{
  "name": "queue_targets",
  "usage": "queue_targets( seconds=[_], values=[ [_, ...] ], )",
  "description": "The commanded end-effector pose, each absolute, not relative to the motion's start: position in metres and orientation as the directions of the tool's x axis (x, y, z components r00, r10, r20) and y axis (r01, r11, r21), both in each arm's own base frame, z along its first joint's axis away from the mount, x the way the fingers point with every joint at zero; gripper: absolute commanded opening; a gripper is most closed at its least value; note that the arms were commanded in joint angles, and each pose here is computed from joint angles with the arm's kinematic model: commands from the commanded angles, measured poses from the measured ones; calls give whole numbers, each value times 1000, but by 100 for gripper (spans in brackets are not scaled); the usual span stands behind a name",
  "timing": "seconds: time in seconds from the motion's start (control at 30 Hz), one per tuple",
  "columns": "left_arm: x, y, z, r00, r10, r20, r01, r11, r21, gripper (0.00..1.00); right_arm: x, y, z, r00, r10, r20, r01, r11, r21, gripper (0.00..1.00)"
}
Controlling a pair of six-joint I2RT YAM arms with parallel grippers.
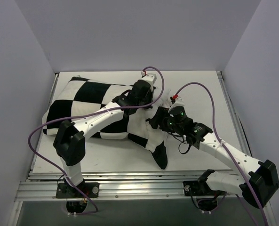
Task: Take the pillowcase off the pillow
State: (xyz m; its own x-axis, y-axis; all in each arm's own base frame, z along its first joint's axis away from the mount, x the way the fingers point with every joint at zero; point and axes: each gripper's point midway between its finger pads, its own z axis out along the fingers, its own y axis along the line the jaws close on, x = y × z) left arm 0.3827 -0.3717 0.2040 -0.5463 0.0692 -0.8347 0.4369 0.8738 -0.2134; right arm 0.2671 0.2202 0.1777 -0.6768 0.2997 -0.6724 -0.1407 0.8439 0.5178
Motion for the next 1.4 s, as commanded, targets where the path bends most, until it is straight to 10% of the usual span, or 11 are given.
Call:
queue_targets(
  seconds=[0.0,0.4,0.93,1.37],
  values=[
    [395,-383,249,-478,-20,-878,445,857,-262,2,282,227,177,-623,356,-696,-95,850,519,66],
    [437,-331,273,-455,-159,-877,278,910,-309,2,239,183,103,-704,290,-648,27,923,384,1],
    [459,-307,358,-474,-426,-771,288,753,-592,2,211,143,65,-748,337,-572,119,916,384,0],
    [370,-402,406,-612,-364,-702,541,455,-707,2,260,225,129,-647,409,-643,-240,692,681,10]
  ],
)
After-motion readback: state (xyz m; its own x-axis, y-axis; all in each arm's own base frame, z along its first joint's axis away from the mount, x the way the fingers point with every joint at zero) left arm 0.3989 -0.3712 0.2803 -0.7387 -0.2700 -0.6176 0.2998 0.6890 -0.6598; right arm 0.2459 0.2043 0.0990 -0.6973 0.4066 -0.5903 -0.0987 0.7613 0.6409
